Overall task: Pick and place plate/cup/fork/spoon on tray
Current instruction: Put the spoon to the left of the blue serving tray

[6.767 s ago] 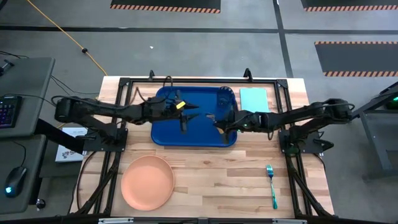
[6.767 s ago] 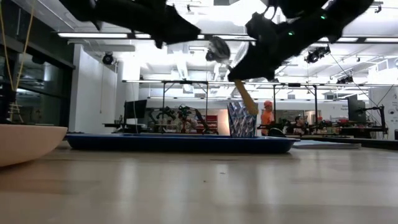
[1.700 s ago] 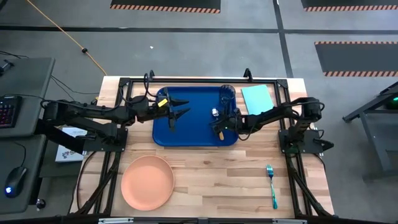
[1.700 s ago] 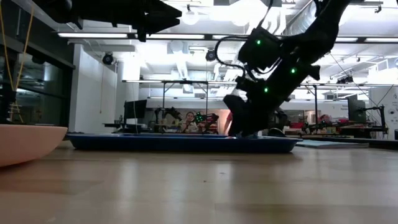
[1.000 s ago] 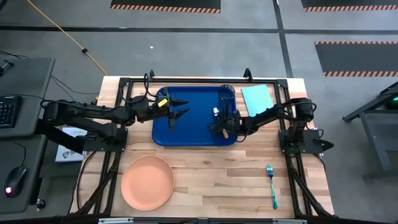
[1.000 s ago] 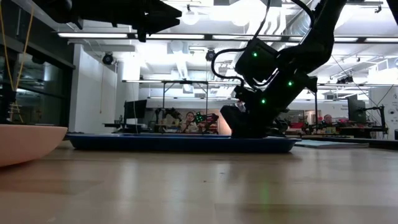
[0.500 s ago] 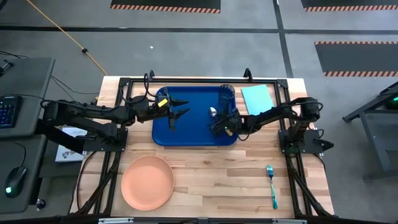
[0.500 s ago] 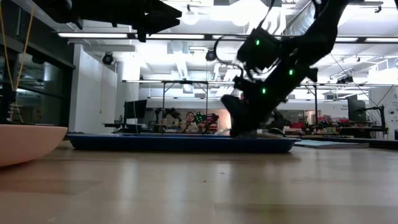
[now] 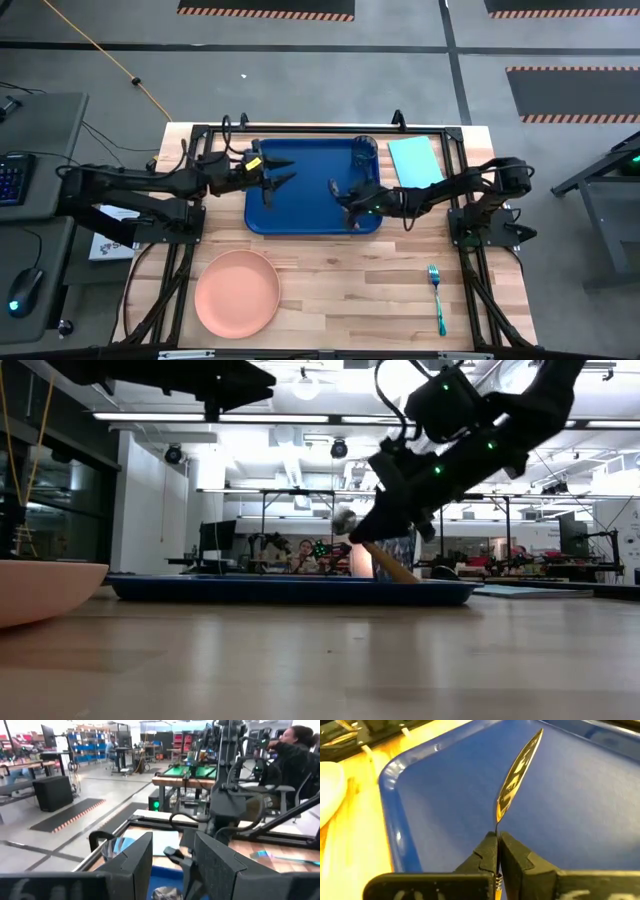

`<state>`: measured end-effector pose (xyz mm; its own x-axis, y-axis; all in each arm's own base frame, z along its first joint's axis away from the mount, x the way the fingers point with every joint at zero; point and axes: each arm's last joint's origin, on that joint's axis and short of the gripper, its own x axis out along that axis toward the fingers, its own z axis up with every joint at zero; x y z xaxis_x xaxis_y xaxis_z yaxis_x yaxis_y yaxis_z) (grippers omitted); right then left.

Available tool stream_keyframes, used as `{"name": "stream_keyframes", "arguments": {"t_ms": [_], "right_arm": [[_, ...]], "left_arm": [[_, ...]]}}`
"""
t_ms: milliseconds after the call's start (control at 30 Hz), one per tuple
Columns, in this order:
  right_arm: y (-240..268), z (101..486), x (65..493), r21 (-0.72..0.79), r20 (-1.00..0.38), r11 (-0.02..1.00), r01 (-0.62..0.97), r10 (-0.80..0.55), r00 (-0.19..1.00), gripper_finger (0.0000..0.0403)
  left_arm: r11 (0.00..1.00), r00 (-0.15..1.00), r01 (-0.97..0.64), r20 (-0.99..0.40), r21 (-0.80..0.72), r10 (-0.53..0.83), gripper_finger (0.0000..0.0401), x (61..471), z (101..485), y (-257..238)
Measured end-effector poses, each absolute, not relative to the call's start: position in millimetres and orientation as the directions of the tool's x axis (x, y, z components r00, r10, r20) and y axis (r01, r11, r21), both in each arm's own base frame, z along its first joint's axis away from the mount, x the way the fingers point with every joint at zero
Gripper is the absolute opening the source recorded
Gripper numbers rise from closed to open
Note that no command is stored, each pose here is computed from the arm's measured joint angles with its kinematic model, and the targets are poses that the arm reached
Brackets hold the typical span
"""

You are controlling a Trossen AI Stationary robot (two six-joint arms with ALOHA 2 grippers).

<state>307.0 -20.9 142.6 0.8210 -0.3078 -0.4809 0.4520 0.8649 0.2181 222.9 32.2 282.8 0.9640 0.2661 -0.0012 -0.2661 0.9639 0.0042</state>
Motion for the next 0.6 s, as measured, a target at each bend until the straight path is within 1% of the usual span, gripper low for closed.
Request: {"name": "stream_keyframes", "arguments": {"t_ms": [67, 167, 267, 467, 600], "right_arm": [[-21.9, 141.2, 304.3, 0.241, -0.452, 0.865, 0.439, -0.3, 0.84, 0.0], [-22.2, 144.4, 302.5, 0.302, -0.362, 0.877, 0.374, -0.257, 0.896, 0.0], [-23.6, 151.7, 303.3, 0.331, -0.266, 0.891, 0.311, -0.228, 0.937, 0.0], [-27.6, 169.4, 306.1, 0.3, -0.083, 0.925, 0.234, -0.219, 0.972, 0.0], [-30.3, 185.2, 306.0, 0.247, 0.079, 0.95, 0.192, -0.218, 0.973, 0.0]], "left_arm": [[0.964, 0.964, -0.266, -0.003, 0.005, 0.266, 0.0138, 220.6, 284.0, 31.9], [0.964, 0.964, -0.266, -0.002, 0.031, 0.266, 0.0138, 220.5, 284.1, 31.9], [0.963, 0.964, -0.267, -0.008, 0.048, 0.268, 0.0138, 223.2, 281.9, 32.3], [0.952, 0.952, -0.301, -0.038, 0.062, 0.304, 0.0138, 230.9, 272.6, 41.4], [0.952, 0.952, -0.304, 0.041, 0.044, 0.302, 0.0138, 232.2, 249.9, 50.7]]}}
